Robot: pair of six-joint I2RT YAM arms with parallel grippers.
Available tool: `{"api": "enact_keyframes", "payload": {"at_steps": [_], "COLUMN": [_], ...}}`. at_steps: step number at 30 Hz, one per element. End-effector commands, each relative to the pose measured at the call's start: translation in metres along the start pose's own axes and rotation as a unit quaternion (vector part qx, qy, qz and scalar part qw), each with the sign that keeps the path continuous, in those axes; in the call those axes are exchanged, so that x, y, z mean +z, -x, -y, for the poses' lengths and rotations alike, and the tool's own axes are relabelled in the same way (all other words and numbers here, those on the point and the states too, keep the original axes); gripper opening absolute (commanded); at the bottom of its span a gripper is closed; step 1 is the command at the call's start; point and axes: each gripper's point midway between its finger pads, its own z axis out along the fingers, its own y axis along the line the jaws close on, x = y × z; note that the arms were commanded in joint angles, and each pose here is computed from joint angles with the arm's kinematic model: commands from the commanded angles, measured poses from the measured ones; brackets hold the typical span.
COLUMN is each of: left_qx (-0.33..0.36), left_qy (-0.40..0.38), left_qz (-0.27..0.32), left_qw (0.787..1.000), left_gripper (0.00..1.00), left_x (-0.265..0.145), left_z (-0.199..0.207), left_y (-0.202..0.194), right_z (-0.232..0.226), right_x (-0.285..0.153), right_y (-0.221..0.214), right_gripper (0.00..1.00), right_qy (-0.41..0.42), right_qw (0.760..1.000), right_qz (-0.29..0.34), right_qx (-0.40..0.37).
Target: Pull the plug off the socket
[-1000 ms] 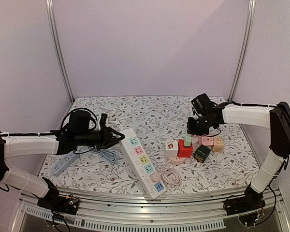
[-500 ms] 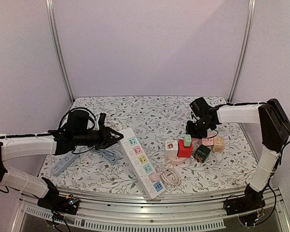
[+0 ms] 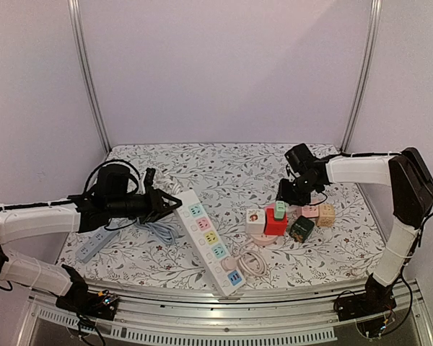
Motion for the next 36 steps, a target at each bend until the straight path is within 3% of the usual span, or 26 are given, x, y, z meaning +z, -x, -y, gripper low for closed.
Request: {"api": "enact_keyframes", "payload": {"at_steps": [1, 7, 13, 21, 25, 36], "left_qx": [0.024, 0.03, 0.034, 0.059, 0.068, 0.054], "left_qy": [-0.011, -0.021, -0.025, -0.045, -0.044, -0.034], "left_qz": [0.02, 0.016, 0.012, 0.003, 0.007, 0.005], "left_qw": [0.999, 0.999, 0.999, 0.997, 0.997, 0.998], "left_gripper": [0.04, 0.04, 0.04, 0.04, 0.04, 0.04], "left_x": [-0.009, -0.01, -0.01, -0.014, -0.017, -0.015], "left_z": [0.008, 0.014, 0.018, 0.028, 0.029, 0.024], "left_y": [0.008, 0.008, 0.009, 0.006, 0.007, 0.006], "right_z": [-0.001, -0.013, -0.047, -0.104, -0.135, -0.203], "right_x": [-0.035, -0.088, -0.139, -0.189, -0.197, -0.156], "right_y": [0.014, 0.009, -0.022, -0.062, -0.08, -0.136], "right_gripper": [0.48, 0.59, 0.7, 0.7, 0.73, 0.98], "right_qy": [0.011, 0.067, 0.134, 0.2, 0.252, 0.22], "right_qw": [0.999, 0.996, 0.985, 0.965, 0.953, 0.941], "right_qz": [0.031, 0.058, 0.073, 0.091, 0.078, 0.069], "right_qx": [-0.006, -0.014, -0.076, -0.146, -0.151, -0.248]}}
